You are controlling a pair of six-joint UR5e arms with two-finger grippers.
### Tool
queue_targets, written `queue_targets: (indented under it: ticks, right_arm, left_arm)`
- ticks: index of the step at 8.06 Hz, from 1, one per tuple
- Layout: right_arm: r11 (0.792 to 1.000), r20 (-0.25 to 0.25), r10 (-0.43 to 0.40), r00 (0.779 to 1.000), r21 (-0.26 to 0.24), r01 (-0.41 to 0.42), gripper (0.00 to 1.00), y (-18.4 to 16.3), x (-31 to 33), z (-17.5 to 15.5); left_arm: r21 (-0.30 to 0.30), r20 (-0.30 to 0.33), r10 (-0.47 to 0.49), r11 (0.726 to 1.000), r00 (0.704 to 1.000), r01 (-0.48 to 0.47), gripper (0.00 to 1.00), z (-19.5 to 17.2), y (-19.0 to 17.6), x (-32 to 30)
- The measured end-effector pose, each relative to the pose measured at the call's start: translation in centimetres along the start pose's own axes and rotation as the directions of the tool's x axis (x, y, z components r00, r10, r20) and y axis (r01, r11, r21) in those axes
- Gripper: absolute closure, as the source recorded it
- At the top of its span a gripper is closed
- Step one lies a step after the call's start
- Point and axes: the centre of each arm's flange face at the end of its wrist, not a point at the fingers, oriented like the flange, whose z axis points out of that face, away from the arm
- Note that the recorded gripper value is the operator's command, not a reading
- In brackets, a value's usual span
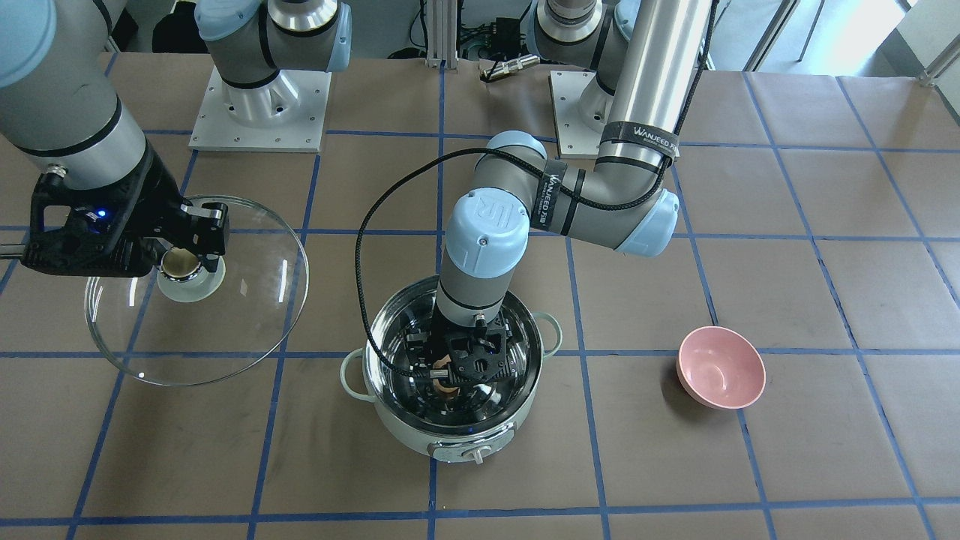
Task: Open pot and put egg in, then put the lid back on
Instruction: 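Lower the egg into the pot and open the left gripper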
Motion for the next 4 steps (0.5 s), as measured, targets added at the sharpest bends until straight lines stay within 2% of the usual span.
queue_targets:
  ticks: [2, 4]
  right_arm:
    - [1.0, 0.006, -0.001, 1.0, 0.003, 0.001, 0.98, 0.0, -0.1, 0.0]
    - [1.0, 0.011, -0.003, 1.0, 0.003, 0.003, 0.98, 0.0, -0.2, 0.0]
  left_arm:
    - [0.005, -0.003, -0.001, 1.0, 1.0, 0.001, 0.0, -0.4, 0.0, 0.0]
    - [0.033, -0.015, 0.003, 0.999, 1.0, -0.002, 0.0, -2.7, 0.2, 0.2]
